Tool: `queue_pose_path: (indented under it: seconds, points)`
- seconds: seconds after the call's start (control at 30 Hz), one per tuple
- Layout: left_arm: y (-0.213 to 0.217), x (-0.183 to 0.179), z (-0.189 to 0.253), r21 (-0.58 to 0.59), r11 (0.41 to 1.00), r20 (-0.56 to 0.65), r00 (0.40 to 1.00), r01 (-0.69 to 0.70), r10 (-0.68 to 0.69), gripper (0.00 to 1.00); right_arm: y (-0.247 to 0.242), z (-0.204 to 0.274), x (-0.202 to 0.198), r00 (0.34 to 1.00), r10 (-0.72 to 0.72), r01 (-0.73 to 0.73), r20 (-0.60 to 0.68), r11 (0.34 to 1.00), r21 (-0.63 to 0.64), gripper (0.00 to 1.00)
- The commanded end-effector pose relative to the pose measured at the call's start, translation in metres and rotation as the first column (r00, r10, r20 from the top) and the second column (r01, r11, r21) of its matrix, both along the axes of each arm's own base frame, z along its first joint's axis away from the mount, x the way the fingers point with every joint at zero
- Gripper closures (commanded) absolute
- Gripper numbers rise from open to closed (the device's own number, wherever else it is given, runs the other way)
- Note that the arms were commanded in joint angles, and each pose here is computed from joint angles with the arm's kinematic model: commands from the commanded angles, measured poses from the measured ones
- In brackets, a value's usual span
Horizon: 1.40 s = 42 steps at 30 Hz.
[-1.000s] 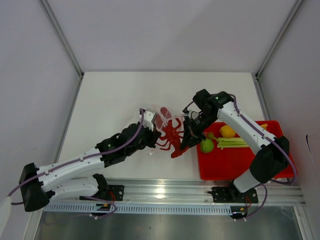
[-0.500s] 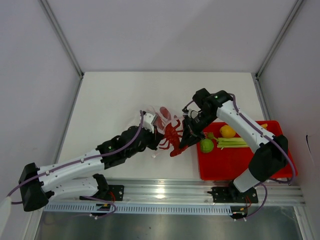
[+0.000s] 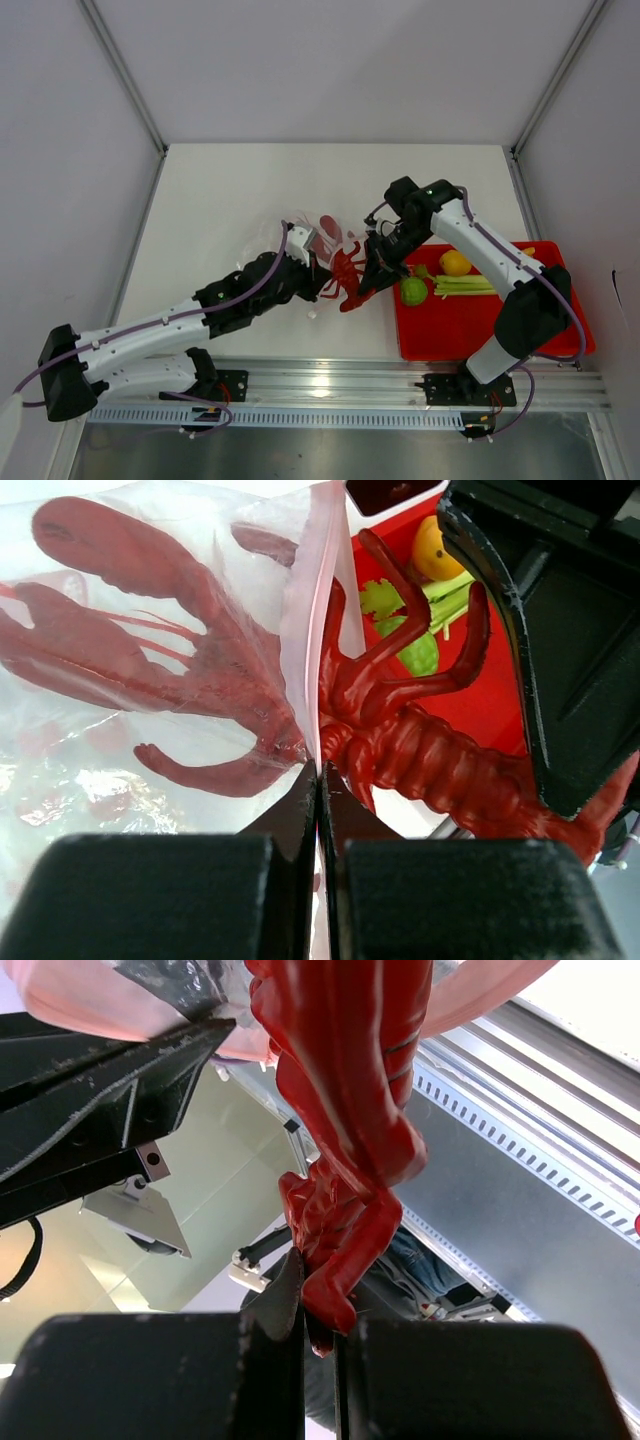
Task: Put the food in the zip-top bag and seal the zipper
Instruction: Place the fake lobster in the zipper food storage bag.
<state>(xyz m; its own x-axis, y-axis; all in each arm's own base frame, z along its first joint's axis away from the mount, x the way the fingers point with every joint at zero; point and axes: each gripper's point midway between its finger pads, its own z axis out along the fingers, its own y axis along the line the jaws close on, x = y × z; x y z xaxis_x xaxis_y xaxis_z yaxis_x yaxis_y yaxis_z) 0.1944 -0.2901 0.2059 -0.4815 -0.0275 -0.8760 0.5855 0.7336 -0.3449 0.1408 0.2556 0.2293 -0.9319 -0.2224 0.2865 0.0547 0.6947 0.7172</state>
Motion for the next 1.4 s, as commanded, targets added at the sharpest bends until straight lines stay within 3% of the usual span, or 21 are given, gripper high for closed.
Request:
queue_pose_path:
  seconds: [0.0,0.77,1.07,1.37]
  points:
    - [-0.018,-0.005,0.032,-0.097,0.994,0.014,0.999,0.05,-0.049,0.99,-0.005,0.017,-0.005,0.999,-0.012,0.012,-0.038,1.0,-0.003,1.0]
    - [-0.034,-0.015,0.045,-0.132,0.987,-0.001,0.996,0.094,-0.095,1.0,-0.021,0.013,0.009,0.998,-0.027,0.034,0.06,0.993,-0.109,0.94]
    - [-0.038,-0.006,0.03,-0.029,0.999,-0.09,0.995,0.035,-0.038,0.99,-0.028,0.012,0.012,0.992,-0.015,0.035,0.126,0.987,-0.159,0.93]
    - [-0.04,-0.003,0.05,-0.047,0.998,-0.067,0.997,0.038,-0.041,1.0,-0.032,0.01,0.01,0.991,-0.009,0.03,0.133,0.987,-0.159,0.93]
